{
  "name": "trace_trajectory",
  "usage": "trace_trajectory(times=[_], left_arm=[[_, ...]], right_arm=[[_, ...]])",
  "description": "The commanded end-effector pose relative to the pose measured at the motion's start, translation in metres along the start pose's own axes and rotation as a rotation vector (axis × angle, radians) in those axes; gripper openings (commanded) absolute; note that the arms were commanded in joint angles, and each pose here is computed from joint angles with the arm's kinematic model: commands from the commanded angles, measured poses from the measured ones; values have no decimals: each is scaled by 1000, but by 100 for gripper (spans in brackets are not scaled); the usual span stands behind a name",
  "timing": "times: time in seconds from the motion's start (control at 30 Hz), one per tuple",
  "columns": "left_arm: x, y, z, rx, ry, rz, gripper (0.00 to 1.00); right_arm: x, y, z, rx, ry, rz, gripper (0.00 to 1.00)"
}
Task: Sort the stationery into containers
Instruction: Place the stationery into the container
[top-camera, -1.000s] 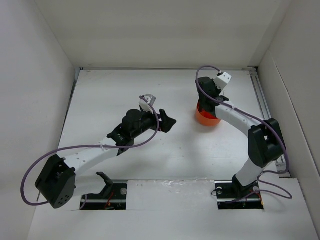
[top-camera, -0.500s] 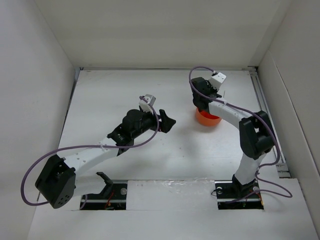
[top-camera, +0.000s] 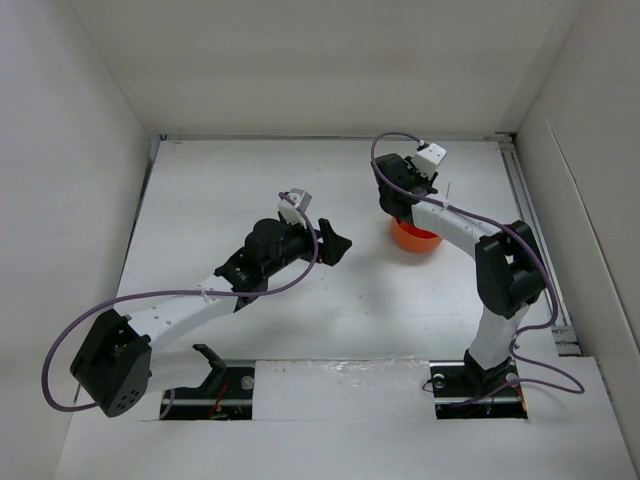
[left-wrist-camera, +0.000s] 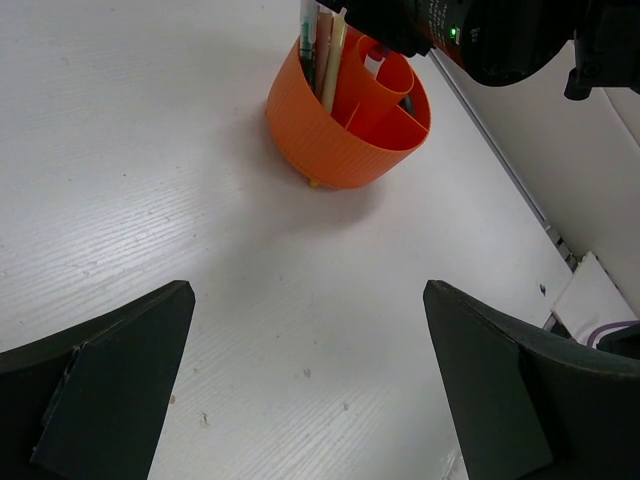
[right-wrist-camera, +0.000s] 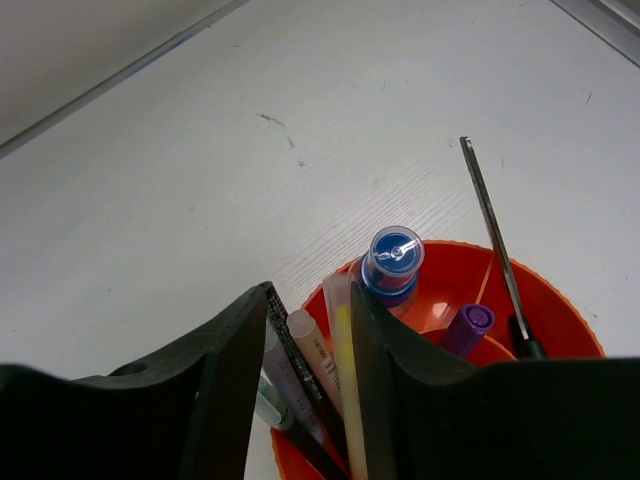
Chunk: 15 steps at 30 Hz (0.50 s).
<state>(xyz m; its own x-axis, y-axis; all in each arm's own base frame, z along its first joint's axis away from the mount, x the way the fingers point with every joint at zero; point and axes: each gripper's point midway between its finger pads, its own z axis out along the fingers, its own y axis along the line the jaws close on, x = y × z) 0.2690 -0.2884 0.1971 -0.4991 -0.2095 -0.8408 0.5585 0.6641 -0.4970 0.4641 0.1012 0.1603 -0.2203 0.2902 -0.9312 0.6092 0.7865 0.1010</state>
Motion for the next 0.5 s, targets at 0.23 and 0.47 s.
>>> trace_trajectory(times=[0.23,0.47], left_arm=[[-15,-9,-3,24,-47,0,100],[-12,-7,-1,19,-39,-1,100]], right_arm=[[-37,9,-31,-92,-6,95,61],[-44,6,-62,-190,30,134,74]])
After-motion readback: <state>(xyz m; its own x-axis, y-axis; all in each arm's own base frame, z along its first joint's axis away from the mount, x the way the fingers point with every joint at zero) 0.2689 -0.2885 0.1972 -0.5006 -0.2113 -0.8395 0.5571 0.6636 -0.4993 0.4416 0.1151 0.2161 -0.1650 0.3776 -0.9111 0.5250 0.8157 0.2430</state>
